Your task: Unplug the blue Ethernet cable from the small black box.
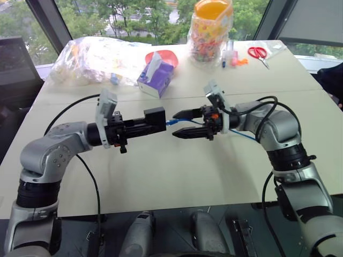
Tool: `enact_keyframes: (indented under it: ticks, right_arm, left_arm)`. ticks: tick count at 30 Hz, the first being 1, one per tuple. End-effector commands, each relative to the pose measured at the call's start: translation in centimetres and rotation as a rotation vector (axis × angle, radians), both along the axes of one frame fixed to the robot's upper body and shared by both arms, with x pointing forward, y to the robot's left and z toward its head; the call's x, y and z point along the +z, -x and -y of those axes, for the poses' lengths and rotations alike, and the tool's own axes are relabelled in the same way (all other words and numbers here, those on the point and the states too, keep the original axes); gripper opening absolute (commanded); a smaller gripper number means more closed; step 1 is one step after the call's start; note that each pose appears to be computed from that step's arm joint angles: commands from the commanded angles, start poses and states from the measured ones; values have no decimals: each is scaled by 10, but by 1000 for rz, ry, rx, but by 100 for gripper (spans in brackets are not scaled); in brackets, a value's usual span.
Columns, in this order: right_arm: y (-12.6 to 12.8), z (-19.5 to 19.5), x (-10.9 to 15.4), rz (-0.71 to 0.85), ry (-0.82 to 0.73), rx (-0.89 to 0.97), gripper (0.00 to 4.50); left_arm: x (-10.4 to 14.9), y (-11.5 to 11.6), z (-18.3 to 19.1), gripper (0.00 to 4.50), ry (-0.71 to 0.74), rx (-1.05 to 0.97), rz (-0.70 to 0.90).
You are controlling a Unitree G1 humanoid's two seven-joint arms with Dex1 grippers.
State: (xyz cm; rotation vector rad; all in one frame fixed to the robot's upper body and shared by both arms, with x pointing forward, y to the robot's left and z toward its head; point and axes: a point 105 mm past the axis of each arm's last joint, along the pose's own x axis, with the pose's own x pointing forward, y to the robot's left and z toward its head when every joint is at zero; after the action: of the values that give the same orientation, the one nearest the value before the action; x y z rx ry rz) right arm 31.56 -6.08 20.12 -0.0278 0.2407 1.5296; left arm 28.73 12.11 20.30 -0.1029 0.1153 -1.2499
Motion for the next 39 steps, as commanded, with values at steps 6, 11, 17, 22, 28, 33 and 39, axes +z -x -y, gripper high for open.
enact_keyframes:
  ticks: [6, 11, 17, 22, 28, 33, 39]
  right_arm:
    - [2, -9, 20, -4, -44, 48, 215]
    - [5, -10, 22, -35, -43, 71, 215]
    - [7, -10, 22, -45, -33, 90, 215]
    - [9, -10, 21, -51, -28, 97, 26]
    - [10, -10, 20, -57, -21, 102, 12]
    - [5, -3, 18, -80, -16, 72, 12]
    - [-35, 37, 16, -175, -72, -139, 12]
  left_arm:
    - [14, 6, -2, 48, 7, 0, 52]
    - [14, 7, -1, 48, 9, 0, 49]
    - [14, 7, 0, 48, 10, 0, 50]
    - [14, 7, 0, 48, 14, 2, 52]
    - [13, 9, 1, 48, 15, -1, 52]
    - [13, 13, 0, 48, 12, -15, 51]
    - [8, 22, -9, 48, -9, -18, 30]
